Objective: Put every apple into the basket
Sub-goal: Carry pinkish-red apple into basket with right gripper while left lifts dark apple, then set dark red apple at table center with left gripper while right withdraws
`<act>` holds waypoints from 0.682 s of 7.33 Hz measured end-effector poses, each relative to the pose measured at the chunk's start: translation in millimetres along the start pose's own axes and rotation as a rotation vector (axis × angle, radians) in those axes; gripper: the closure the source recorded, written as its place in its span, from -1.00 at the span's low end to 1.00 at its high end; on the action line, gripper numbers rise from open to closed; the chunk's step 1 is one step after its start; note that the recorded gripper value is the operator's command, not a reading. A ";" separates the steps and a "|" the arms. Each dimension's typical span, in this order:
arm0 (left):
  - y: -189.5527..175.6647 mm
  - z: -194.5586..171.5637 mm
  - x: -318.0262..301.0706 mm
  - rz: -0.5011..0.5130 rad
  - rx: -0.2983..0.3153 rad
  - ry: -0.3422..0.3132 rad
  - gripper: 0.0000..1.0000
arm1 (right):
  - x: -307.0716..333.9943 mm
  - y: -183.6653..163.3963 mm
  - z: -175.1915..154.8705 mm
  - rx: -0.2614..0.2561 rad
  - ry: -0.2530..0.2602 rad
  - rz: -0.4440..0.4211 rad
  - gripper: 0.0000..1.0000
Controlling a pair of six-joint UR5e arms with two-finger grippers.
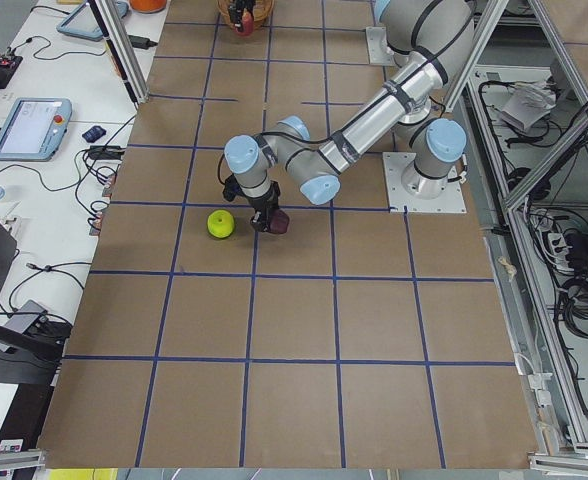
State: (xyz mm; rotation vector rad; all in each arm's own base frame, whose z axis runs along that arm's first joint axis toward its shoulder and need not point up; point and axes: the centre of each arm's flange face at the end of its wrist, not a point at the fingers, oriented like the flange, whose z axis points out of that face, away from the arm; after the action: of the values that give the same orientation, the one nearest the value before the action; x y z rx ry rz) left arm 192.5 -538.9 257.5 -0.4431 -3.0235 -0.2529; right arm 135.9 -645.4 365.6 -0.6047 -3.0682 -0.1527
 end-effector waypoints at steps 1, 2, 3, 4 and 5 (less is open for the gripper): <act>-8.5 -23.9 24.0 -0.039 0.023 0.018 1.00 | 53.5 -27.9 -2.5 -0.011 0.013 -0.072 1.00; -27.5 -42.3 62.5 -0.071 0.040 0.023 1.00 | 105.1 -53.7 3.7 -0.025 0.021 -0.150 1.00; -52.5 -53.0 116.9 -0.100 0.049 0.016 1.00 | 155.8 -78.3 18.7 -0.030 0.032 -0.209 1.00; -77.0 -54.7 176.1 -0.121 0.057 0.012 1.00 | 201.1 -102.4 36.3 -0.010 0.044 -0.255 1.00; -101.4 -51.6 236.2 -0.147 0.082 0.010 1.00 | 240.3 -124.3 54.8 0.015 0.053 -0.305 1.00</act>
State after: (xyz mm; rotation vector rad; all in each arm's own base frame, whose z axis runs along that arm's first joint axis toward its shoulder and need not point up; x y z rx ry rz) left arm -60.1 -577.9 316.1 -0.2122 -3.0462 -0.1389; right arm -133.1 -663.7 306.4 -0.1251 -3.0857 -0.1441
